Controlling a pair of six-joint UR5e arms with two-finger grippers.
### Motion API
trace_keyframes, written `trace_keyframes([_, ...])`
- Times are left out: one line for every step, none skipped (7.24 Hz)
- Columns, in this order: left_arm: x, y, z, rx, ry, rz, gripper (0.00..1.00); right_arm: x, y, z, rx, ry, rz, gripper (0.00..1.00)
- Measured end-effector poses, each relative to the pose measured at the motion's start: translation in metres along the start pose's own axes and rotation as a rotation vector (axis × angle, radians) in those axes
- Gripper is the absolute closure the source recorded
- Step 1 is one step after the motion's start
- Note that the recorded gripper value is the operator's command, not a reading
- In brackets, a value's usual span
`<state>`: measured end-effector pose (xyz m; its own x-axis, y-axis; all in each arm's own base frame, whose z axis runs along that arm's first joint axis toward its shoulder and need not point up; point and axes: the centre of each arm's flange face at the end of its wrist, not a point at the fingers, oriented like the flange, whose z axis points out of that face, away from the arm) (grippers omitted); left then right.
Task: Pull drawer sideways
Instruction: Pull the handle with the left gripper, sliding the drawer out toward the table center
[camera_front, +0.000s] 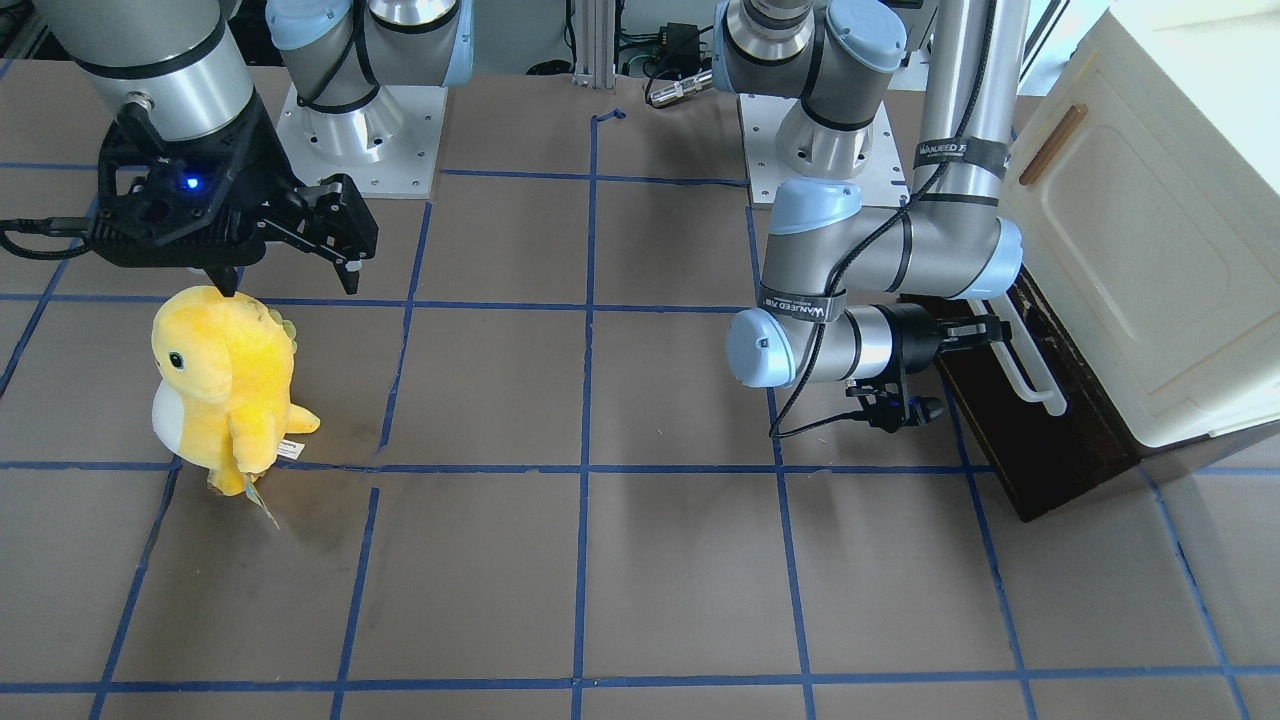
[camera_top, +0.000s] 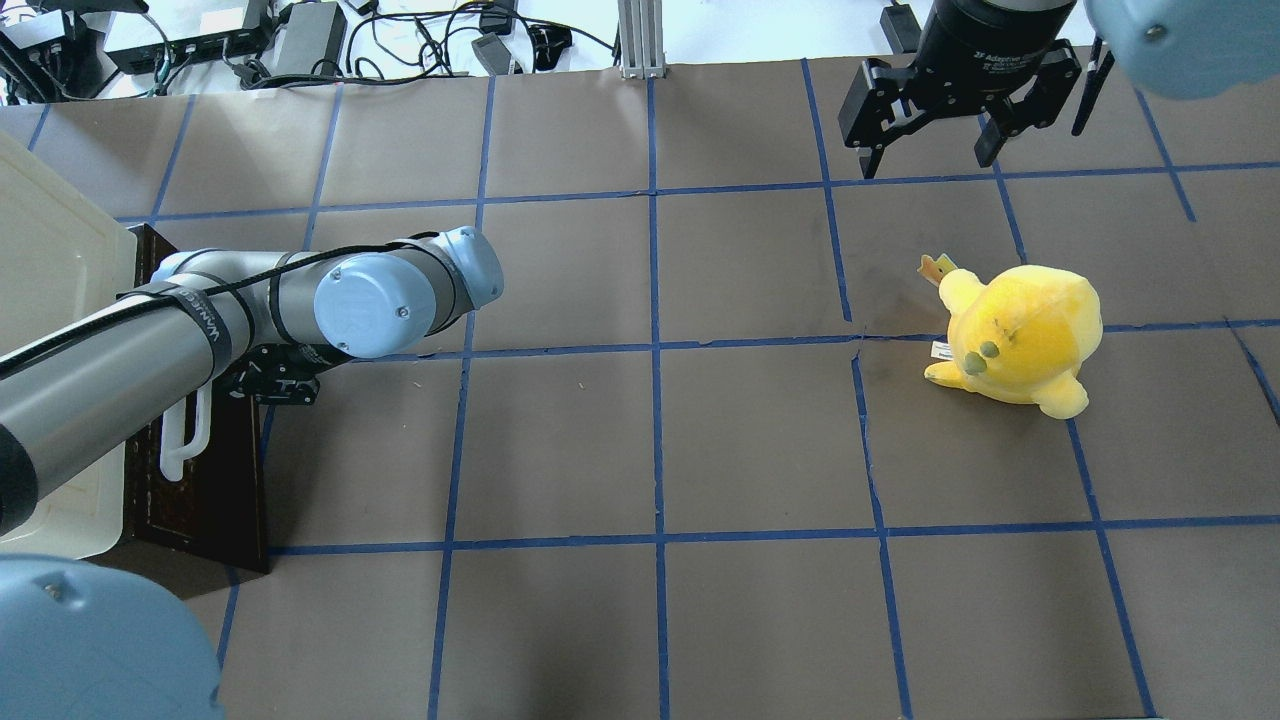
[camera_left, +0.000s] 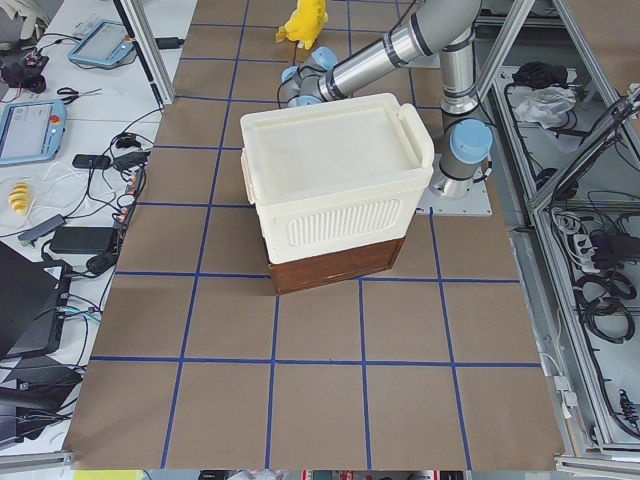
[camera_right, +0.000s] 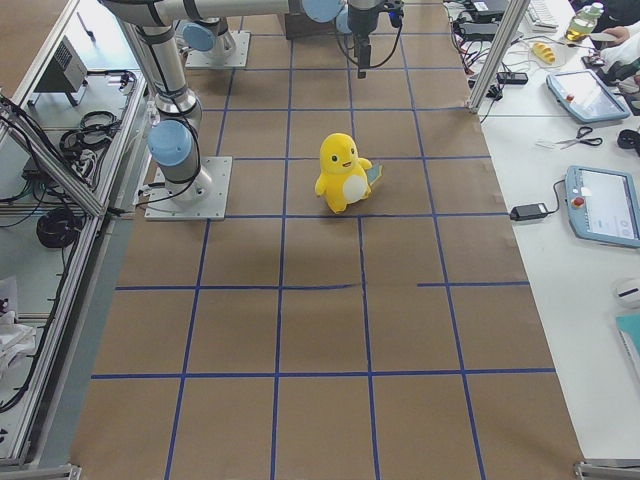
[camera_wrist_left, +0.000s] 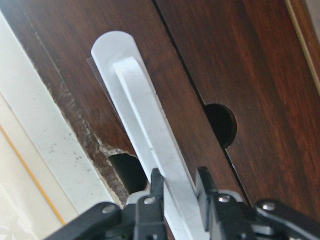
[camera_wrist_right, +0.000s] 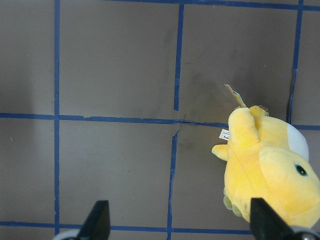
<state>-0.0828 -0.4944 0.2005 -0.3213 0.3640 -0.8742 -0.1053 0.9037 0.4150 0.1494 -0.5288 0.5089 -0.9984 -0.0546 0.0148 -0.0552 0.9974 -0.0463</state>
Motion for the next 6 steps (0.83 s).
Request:
trace_keyframes([0.0005,0.0000,-0.0008,0.002,-0.001,0.001,0.93,0.0000,0.0000,0.0000,0.000,0.000,0.000,0.00])
trace_keyframes([0.0013,0.0000,-0.0017,0.003,-0.002,0.002,0.93,0.0000,0.0000,0.0000,0.000,0.000,-0.001,0.00])
trace_keyframes([0.0022,-0.0001,-0.0023,0.004,-0.002,0.004,0.93,0.0000,0.0000,0.0000,0.000,0.000,0.000,0.00])
trace_keyframes([0.0031,0.0001,-0.0034,0.006,-0.003,0.005,0.93,0.0000,0.0000,0.0000,0.000,0.000,0.000,0.00])
trace_keyframes([0.0043,0.0007,-0.0061,0.011,-0.005,0.006,0.93,0.0000,0.0000,0.0000,0.000,0.000,0.000,0.00])
trace_keyframes([0.0057,0.0015,-0.0090,0.017,-0.008,0.008,0.93,0.0001,0.0000,0.0000,0.000,0.001,0.000,0.00])
